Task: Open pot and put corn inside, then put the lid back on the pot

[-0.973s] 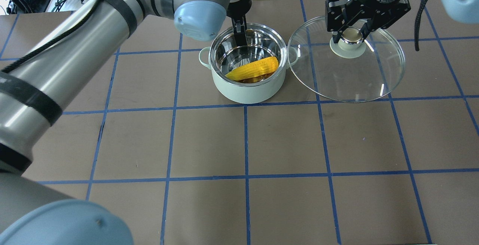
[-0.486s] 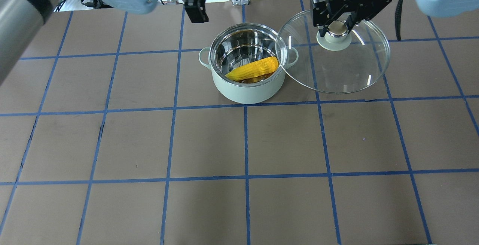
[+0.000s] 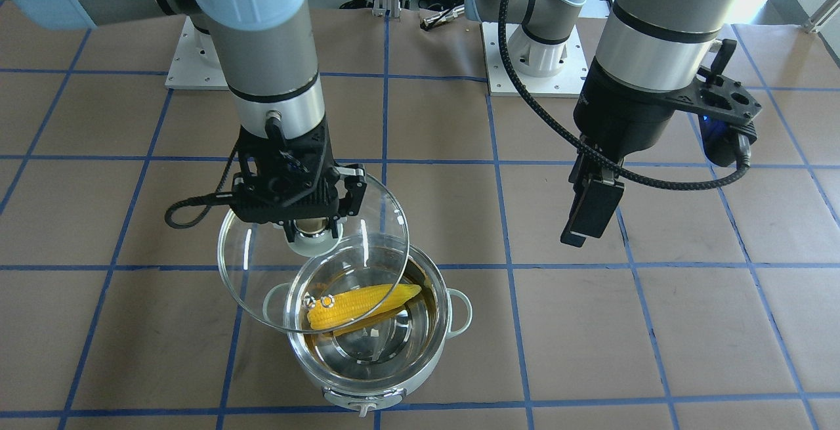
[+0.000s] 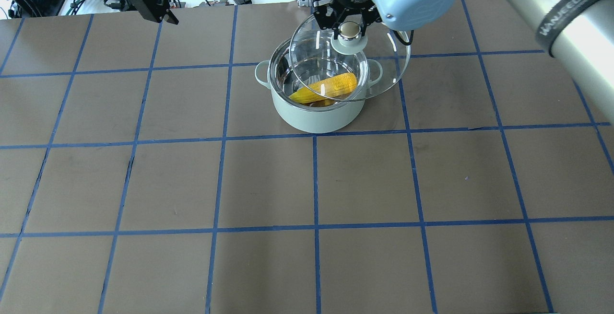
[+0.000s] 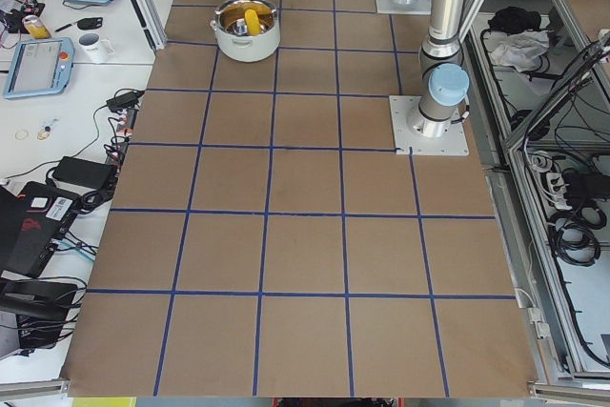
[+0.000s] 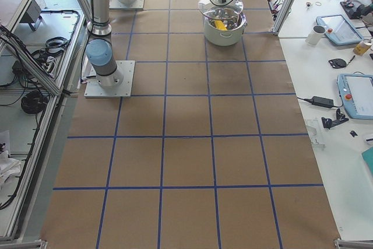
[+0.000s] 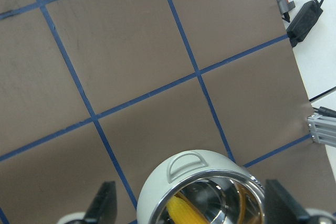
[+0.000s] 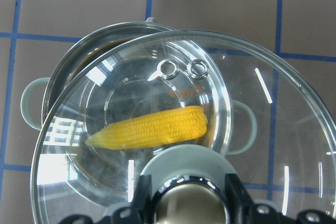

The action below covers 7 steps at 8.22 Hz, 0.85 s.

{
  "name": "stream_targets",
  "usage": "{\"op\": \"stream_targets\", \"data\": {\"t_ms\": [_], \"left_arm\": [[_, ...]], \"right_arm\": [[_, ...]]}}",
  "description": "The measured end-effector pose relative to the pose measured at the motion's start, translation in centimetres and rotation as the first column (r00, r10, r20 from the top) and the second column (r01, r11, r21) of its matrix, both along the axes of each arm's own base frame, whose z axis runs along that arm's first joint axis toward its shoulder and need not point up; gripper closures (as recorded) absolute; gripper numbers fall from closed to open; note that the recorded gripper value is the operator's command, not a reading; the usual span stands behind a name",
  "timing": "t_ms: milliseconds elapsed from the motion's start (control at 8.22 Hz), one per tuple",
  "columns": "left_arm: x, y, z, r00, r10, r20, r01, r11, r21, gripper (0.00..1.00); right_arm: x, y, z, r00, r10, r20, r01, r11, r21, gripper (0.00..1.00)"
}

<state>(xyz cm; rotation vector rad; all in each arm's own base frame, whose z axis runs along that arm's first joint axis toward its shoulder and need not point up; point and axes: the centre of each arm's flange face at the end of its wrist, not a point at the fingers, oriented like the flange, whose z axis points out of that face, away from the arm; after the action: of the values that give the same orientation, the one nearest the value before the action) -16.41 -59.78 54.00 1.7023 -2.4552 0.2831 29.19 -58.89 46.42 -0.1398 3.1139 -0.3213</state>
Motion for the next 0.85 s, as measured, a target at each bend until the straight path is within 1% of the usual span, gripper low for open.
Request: {"op": "stream_targets", "data": {"t_ms": [122,243,365,486,608,730,851], "left_arm": [[0.6,0.4,-0.2,0.995,-0.092,0.038,0.091,0.995,0.029,0.0],[1.0,0.8,-0.4,0.982,-0.173,0.075,0.169,0.984,0.058,0.0],[1.3,1.2,-0.1,0.96,-0.262,0.099,0.256,0.964,0.072,0.0],[1.4,1.4,0.0,0.935,-0.335,0.113,0.327,0.941,0.086,0.0],[1.4,1.5,-0.6,0.914,-0.388,0.118,0.377,0.92,0.106,0.0],[1.5,1.5,-1.3,0.885,-0.45,0.12,0.436,0.891,0.128,0.0],[1.5,1.6,-1.7,0.848,-0.516,0.123,0.5,0.854,0.143,0.0]], "right_arm": [[1.4,-1.4,-1.7,1.0,-0.023,0.013,0.023,1.0,-0.009,0.84],[2.5,-2.9,-3.8,0.998,-0.053,0.026,0.053,0.998,-0.017,0.84],[3.2,-4.2,-6.0,0.996,-0.085,0.033,0.085,0.996,-0.012,0.84],[3.5,-5.0,-7.6,0.994,-0.107,0.035,0.107,0.994,-0.004,0.84],[3.7,-5.3,-8.4,0.991,-0.126,0.038,0.127,0.992,0.001,0.84],[3.8,-5.4,-8.7,0.989,-0.145,0.041,0.145,0.989,0.004,0.84],[3.8,-5.4,-8.8,0.987,-0.153,0.04,0.153,0.988,0.007,0.84]]}}
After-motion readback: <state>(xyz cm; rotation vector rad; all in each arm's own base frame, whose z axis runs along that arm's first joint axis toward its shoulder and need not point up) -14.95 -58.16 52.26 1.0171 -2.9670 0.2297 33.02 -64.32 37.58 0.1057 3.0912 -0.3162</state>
